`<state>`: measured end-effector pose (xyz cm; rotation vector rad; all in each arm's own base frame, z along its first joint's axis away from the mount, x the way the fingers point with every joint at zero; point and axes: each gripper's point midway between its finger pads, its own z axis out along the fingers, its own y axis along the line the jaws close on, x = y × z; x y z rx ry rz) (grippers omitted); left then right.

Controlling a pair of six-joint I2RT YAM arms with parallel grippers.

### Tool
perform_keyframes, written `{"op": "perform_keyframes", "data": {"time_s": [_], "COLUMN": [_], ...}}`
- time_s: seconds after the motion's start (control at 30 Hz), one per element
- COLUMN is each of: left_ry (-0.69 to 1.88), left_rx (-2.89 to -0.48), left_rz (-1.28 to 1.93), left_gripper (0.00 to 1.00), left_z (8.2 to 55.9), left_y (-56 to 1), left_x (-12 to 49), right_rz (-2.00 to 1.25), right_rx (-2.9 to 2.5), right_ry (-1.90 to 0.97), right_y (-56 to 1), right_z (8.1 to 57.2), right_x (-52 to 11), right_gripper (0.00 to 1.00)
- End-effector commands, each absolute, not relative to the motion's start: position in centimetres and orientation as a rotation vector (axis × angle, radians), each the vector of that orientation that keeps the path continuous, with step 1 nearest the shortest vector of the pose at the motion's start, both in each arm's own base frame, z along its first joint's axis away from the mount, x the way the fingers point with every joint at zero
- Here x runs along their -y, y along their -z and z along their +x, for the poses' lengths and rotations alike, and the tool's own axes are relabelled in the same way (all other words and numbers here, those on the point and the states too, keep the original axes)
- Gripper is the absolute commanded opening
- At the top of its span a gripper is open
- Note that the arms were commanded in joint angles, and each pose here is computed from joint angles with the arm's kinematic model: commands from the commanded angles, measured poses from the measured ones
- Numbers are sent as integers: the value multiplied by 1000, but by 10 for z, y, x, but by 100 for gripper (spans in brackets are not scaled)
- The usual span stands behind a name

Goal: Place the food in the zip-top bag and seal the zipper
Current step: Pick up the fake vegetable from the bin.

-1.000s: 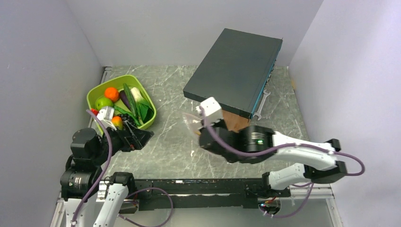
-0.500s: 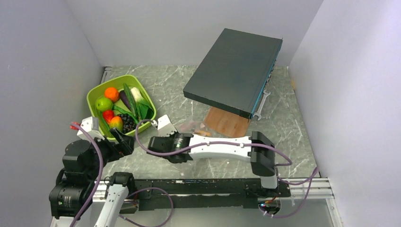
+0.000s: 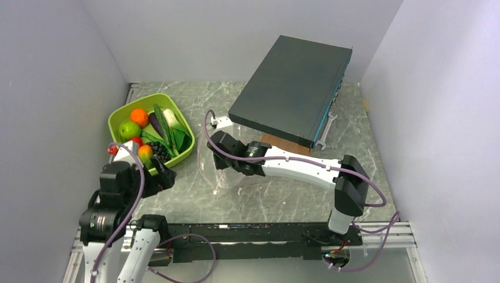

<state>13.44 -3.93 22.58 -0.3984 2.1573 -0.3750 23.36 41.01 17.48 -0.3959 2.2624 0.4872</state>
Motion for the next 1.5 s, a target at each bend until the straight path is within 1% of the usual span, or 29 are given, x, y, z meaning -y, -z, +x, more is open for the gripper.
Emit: {"op": "perform_keyframes", "data": {"time_s": [0.0, 0.2, 0.27, 0.43, 0.47, 0.53, 0.63, 0.7, 0.77, 0.8, 0.9, 0.93, 1.0, 1.13, 1.17, 1.23, 1.33, 1.37, 1.47], "left_ry": [407, 276, 256, 404, 439, 424, 420, 425, 413, 393, 257, 248, 254, 247, 234, 227, 181, 164, 101], "left_rx": [-2119, -2124, -2120, -2085, -2082, -2087, -2100, -2145, -2191, -2215, -2293, -2311, -2346, -2378, -2395, -2420, -2428, -2428, -2438], "left_rz": [-347, -346, -392, -535, -548, -556, -572, -591, -583, -571, -516, -500, -515, -510, -513, -523, -523, -515, -479], "left_gripper": [100, 100, 100, 100, 98, 96, 91, 81, 69, 66, 65, 64, 57, 56, 53, 42, 28, 22, 12], "left_z": [172, 219, 242, 311, 326, 353, 395, 420, 434, 439, 447, 449, 451, 452, 451, 449, 446, 444, 434], "left_y": [-242, -258, -258, -248, -245, -239, -218, -193, -170, -161, -133, -125, -108, -91, -85, -79, -82, -87, -115], "left_x": [47, 26, 10, -25, -31, -44, -61, -69, -71, -71, -69, -64, -59, -46, -44, -43, -47, -48, -54], "right_rz": [-425, -459, -468, -493, -496, -496, -505, -519, -528, -528, -529, -528, -526, -526, -527, -526, -525, -523, -523], "right_rx": [-2181, -2136, -2123, -2104, -2102, -2101, -2103, -2100, -2097, -2093, -2078, -2071, -2061, -2049, -2048, -2044, -2044, -2045, -2042], "right_ry": [-645, -656, -658, -678, -686, -710, -757, -790, -806, -810, -806, -803, -799, -808, -812, -817, -821, -821, -818], "right_y": [-205, -216, -220, -226, -227, -229, -230, -231, -231, -233, -236, -238, -241, -245, -245, -246, -247, -247, -248], "right_z": [241, 248, 250, 251, 250, 249, 243, 238, 235, 234, 234, 235, 236, 235, 234, 234, 234, 234, 234], "right_x": [-422, -417, -415, -408, -407, -406, -408, -409, -408, -407, -403, -402, -401, -399, -399, -399, -399, -400, -399], "right_gripper": [0, 0, 0, 0, 0, 0, 0, 0, 0, 0, 0, 0, 0, 0, 0, 0, 0, 0, 0]}}
